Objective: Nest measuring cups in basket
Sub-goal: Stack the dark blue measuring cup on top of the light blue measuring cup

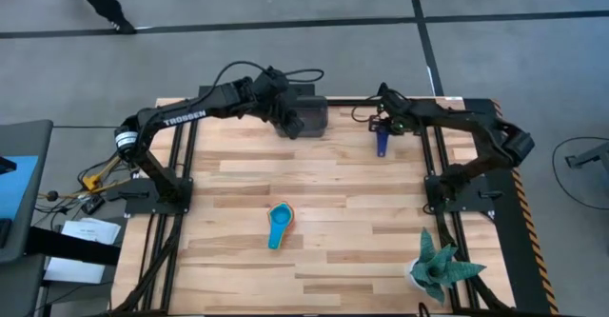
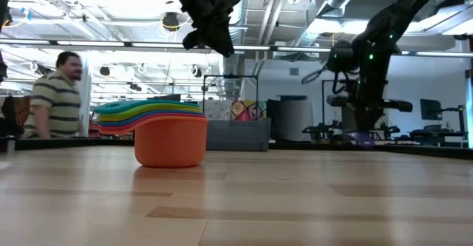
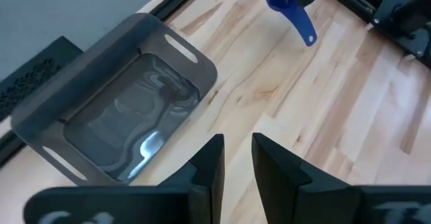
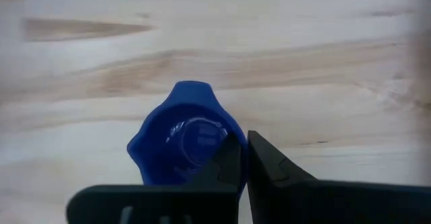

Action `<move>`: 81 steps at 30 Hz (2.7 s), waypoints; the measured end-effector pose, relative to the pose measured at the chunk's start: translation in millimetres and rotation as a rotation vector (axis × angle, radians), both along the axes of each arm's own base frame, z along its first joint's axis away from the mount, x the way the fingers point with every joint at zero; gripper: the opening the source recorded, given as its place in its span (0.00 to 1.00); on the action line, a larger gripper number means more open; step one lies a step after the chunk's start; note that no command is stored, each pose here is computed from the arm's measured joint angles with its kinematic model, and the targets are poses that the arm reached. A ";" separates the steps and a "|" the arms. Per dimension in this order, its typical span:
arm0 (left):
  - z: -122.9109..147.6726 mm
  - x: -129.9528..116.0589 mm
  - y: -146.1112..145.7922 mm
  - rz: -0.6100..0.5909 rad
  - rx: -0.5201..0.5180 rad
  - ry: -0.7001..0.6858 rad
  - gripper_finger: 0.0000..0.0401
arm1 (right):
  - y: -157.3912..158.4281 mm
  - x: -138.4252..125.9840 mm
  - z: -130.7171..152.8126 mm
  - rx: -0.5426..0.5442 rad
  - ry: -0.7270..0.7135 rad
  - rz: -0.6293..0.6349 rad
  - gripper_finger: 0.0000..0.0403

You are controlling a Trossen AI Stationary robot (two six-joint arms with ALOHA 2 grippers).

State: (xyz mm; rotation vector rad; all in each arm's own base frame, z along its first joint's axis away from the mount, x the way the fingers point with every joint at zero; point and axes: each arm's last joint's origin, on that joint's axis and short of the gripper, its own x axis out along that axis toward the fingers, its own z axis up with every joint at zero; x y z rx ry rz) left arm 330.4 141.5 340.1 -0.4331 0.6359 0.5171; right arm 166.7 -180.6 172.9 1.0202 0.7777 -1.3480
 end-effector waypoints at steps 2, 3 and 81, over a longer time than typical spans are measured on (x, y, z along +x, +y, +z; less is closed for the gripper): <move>0.0 1.6 -3.7 0.005 -0.015 -0.007 0.16 | 5.6 2.5 7.6 -0.026 -0.022 0.029 0.05; 0.0 2.5 -5.9 0.012 -0.024 -0.011 0.16 | 8.7 3.4 11.6 -0.037 -0.033 0.041 0.05; -32.2 95.3 -164.4 0.189 -0.040 -0.427 0.01 | 152.8 64.7 136.1 -0.339 -0.787 0.469 0.03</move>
